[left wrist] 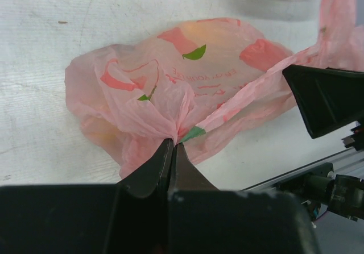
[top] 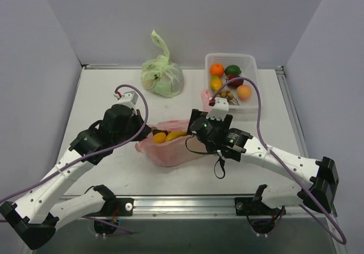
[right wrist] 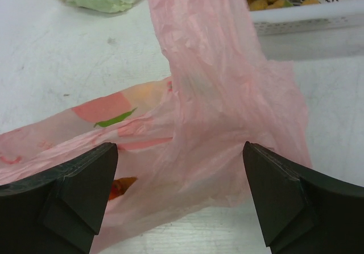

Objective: Untie the knot of the plastic bag and take out the fruit

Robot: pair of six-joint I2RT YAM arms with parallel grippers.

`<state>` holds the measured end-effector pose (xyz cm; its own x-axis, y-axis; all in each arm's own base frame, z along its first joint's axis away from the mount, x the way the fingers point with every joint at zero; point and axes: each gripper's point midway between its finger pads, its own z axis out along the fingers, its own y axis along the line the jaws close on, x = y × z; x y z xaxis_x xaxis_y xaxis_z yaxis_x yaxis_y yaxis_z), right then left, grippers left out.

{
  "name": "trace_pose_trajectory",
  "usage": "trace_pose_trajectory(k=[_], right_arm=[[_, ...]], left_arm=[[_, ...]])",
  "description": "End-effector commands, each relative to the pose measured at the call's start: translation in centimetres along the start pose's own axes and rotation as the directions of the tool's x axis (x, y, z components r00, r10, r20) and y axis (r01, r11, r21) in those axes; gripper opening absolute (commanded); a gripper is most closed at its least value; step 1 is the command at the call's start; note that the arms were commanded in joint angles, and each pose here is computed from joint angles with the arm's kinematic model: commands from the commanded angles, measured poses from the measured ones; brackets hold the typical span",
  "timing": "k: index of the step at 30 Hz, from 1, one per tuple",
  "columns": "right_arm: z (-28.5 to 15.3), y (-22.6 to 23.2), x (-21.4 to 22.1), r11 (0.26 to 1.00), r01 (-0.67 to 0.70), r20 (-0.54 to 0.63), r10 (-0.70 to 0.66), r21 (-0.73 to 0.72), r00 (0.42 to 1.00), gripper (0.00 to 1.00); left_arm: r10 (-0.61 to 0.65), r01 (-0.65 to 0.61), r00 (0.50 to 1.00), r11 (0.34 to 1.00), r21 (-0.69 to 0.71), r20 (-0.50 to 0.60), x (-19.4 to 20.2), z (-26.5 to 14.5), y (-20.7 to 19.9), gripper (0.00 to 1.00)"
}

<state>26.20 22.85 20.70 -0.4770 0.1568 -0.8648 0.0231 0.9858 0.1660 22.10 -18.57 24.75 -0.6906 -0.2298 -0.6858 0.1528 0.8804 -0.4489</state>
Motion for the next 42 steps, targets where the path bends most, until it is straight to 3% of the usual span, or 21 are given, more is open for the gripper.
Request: trace_pose_trajectory(k=[1, 10, 15, 17, 21, 22, 26, 27, 33, 34, 42], right_arm=[[1.6, -4.0, 1.5, 0.982, -0.106, 0.045, 0.1, 0.157, 0.994, 0.95], [2.5, -13.8, 9.9, 0.923, -0.22, -0.048, 0.247, 0.315, 0.968, 0.91], [2.7, -15.7, 11.2, 0.901, -0.302, -0.059, 0.335, 0.311, 0.94, 0.89], [2.6, -15.8, 11.4, 0.913, -0.299, -0.064, 0.328, 0.278, 0.943, 0.89], [2.6, -12.9, 9.3, 0.95, -0.302, -0.055, 0.307, 0.085, 0.95, 0.87], [2.2, -11.5, 9.0, 0.97, -0.244, -0.088, 0.243, 0.003, 0.966, 0.87], [0.7, -8.2, 6.2, 0.978, -0.134, -0.098, 0.119, -0.162, 0.988, 0.91], [0.2, -8.0, 5.6, 0.981, -0.062, -0.085, 0.047, -0.183, 0.995, 0.92], [-2.6, -5.6, 2.0, 0.953, 0.119, -0.035, -0.134, -0.279, 0.99, 0.95], [-2.8, -5.4, 1.7, 0.951, 0.126, -0.033, -0.141, -0.281, 0.989, 0.96], [-5.4, -5.0, -1.7, 0.941, 0.176, 0.037, -0.173, -0.29, 0.984, 0.96]], left_arm=[[-0.025, 0.022, 0.989, 1.0, 0.023, 0.148, -3.9, -2.0, -1.1, 0.0], [-0.035, 0.084, 0.969, 0.977, -0.195, 0.245, -5.1, -1.8, 3.8, 0.0], [-0.07, 0.136, 0.966, 0.956, -0.261, 0.249, -4.6, -0.2, 6.0, 0.0], [-0.089, 0.153, 0.968, 0.952, -0.267, 0.236, -4.2, 0.4, 6.6, 0.0], [-0.129, 0.186, 0.967, 0.949, -0.257, 0.221, -3.8, 1.3, 7.4, 0.0], [-0.123, 0.178, 0.966, 0.953, -0.245, 0.226, -4.0, 1.2, 7.3, 0.0], [-0.055, 0.099, 0.97, 0.98, -0.175, 0.238, -5.7, 0.5, 5.4, 0.25], [-0.036, 0.078, 0.971, 0.983, -0.169, 0.238, -6.0, 0.3, 5.1, 0.45], [0.038, 0.014, 0.961, 0.983, -0.185, 0.272, -9.1, -2.9, 3.9, 0.93], [0.045, 0.008, 0.962, 0.982, -0.19, 0.27, -9.4, -3.2, 3.8, 0.97], [0.004, 0.04, 0.955, 0.989, -0.14, 0.297, -13.3, -9.6, 0.4, 0.97]])
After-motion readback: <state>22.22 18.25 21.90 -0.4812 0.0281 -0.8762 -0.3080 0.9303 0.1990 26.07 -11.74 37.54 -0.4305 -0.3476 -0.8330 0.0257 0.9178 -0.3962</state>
